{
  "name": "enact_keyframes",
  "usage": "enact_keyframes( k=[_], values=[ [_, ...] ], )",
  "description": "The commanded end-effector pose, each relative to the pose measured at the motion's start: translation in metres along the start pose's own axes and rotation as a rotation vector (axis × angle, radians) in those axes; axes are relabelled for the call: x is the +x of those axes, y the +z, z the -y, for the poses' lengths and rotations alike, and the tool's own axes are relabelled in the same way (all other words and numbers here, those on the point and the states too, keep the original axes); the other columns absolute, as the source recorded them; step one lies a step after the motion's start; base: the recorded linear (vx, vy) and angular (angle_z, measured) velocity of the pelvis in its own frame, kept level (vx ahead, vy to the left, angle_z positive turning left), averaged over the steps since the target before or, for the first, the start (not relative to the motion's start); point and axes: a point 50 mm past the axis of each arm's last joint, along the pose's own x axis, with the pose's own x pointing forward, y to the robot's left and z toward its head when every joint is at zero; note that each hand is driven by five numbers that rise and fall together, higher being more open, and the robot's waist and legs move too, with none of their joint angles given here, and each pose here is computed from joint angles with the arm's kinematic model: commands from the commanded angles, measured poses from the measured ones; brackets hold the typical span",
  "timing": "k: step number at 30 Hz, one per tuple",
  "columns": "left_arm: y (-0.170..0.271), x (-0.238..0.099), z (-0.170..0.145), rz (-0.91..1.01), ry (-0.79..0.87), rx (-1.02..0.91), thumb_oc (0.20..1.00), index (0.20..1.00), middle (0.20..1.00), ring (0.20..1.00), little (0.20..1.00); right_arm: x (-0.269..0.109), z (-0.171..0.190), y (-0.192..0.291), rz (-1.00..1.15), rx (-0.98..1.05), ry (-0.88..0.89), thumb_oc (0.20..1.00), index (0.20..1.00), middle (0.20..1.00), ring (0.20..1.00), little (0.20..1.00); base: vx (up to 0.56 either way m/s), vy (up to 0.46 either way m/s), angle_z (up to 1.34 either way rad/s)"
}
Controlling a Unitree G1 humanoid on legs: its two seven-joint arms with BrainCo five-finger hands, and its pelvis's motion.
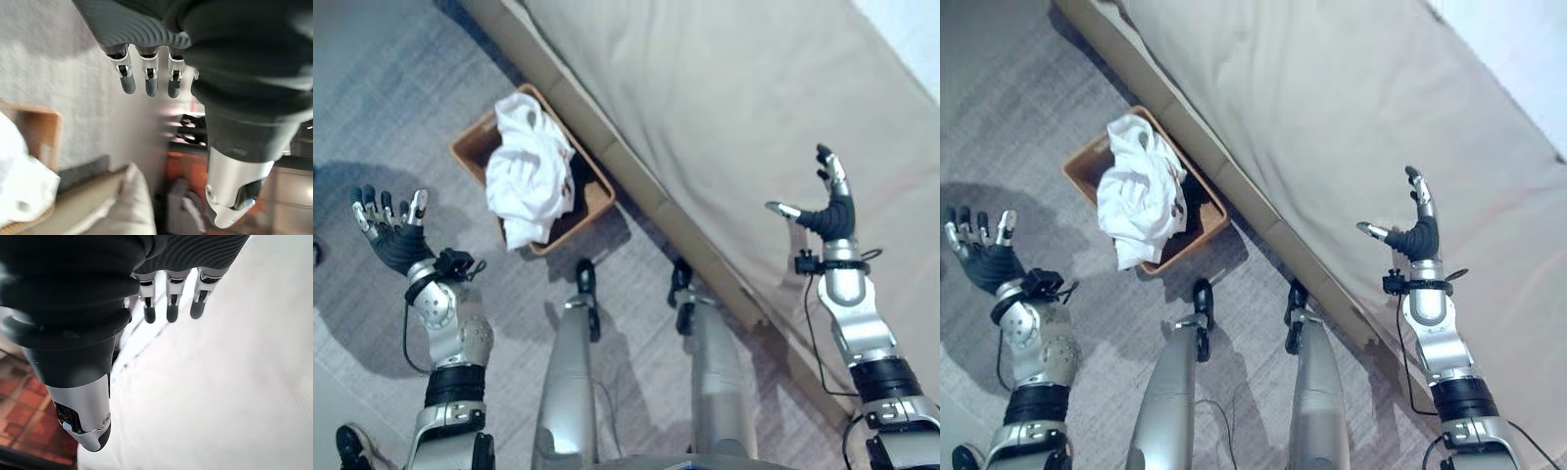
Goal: Pick up clothes into the bucket
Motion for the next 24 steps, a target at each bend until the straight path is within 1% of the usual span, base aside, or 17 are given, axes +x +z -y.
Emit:
enact_keyframes(
  k=[1, 2, 5, 6, 7, 12, 13, 14, 18, 19, 21, 24],
  values=[
    [0.013, -0.009, 0.001, 0.072, -0.146, 0.031, 1.0, 1.0, 1.0, 1.0, 1.0, -0.011, 0.003, -0.007, -0.009, -0.038, 0.054, 1.0, 1.0, 1.0, 1.0, 1.0, 0.06, 0.02, 0.01],
    [0.013, -0.009, 0.001, 0.071, -0.147, 0.031, 1.0, 1.0, 1.0, 1.0, 1.0, -0.011, 0.003, -0.007, -0.009, -0.038, 0.055, 1.0, 1.0, 1.0, 1.0, 1.0, 0.11, 0.035, 0.0],
    [0.012, -0.018, 0.004, 0.05, -0.253, 0.082, 1.0, 1.0, 1.0, 1.0, 1.0, -0.02, 0.002, -0.017, -0.057, -0.046, 0.098, 1.0, 1.0, 1.0, 1.0, 1.0, 0.12, 0.027, 0.02],
    [0.012, -0.018, 0.004, 0.05, -0.253, 0.082, 1.0, 1.0, 1.0, 1.0, 1.0, -0.02, 0.002, -0.017, -0.057, -0.045, 0.098, 1.0, 1.0, 1.0, 1.0, 1.0, 0.16, 0.033, 0.03],
    [0.011, -0.024, 0.004, 0.036, -0.302, 0.101, 1.0, 1.0, 1.0, 1.0, 1.0, -0.026, 0.001, -0.024, -0.089, -0.047, 0.112, 1.0, 1.0, 1.0, 1.0, 1.0, 0.11, 0.023, 0.0],
    [0.009, -0.035, 0.01, 0.004, -0.403, 0.102, 1.0, 1.0, 1.0, 1.0, 1.0, -0.034, -0.004, -0.033, -0.134, -0.035, 0.142, 1.0, 1.0, 1.0, 1.0, 1.0, 0.08, 0.003, -0.02],
    [0.008, -0.038, 0.011, -0.011, -0.426, 0.093, 1.0, 1.0, 1.0, 1.0, 1.0, -0.037, -0.005, -0.035, -0.145, -0.034, 0.154, 1.0, 1.0, 1.0, 1.0, 1.0, 0.15, -0.002, -0.01],
    [0.006, -0.047, 0.014, -0.039, -0.492, 0.1, 1.0, 1.0, 1.0, 1.0, 1.0, -0.042, -0.009, -0.041, -0.18, -0.027, 0.166, 1.0, 1.0, 1.0, 1.0, 1.0, 0.12, 0.002, -0.03],
    [-0.002, -0.06, 0.017, -0.11, -0.557, 0.064, 1.0, 1.0, 1.0, 1.0, 1.0, -0.052, -0.016, -0.048, -0.22, -0.018, 0.197, 1.0, 1.0, 1.0, 1.0, 1.0, 0.13, -0.011, -0.1],
    [-0.005, -0.069, 0.02, -0.146, -0.608, 0.059, 1.0, 1.0, 1.0, 1.0, 1.0, -0.058, -0.021, -0.052, -0.244, -0.011, 0.221, 1.0, 1.0, 1.0, 1.0, 1.0, 0.08, -0.008, -0.07],
    [-0.008, -0.073, 0.02, -0.168, -0.621, 0.057, 1.0, 1.0, 1.0, 1.0, 1.0, -0.061, -0.023, -0.054, -0.255, -0.009, 0.229, 1.0, 1.0, 1.0, 1.0, 1.0, 0.08, -0.008, -0.08],
    [-0.019, -0.092, 0.029, -0.259, -0.69, 0.019, 1.0, 1.0, 1.0, 1.0, 1.0, -0.073, -0.035, -0.059, -0.294, 0.012, 0.27, 1.0, 1.0, 1.0, 1.0, 1.0, 0.09, -0.023, -0.14]
  ],
)
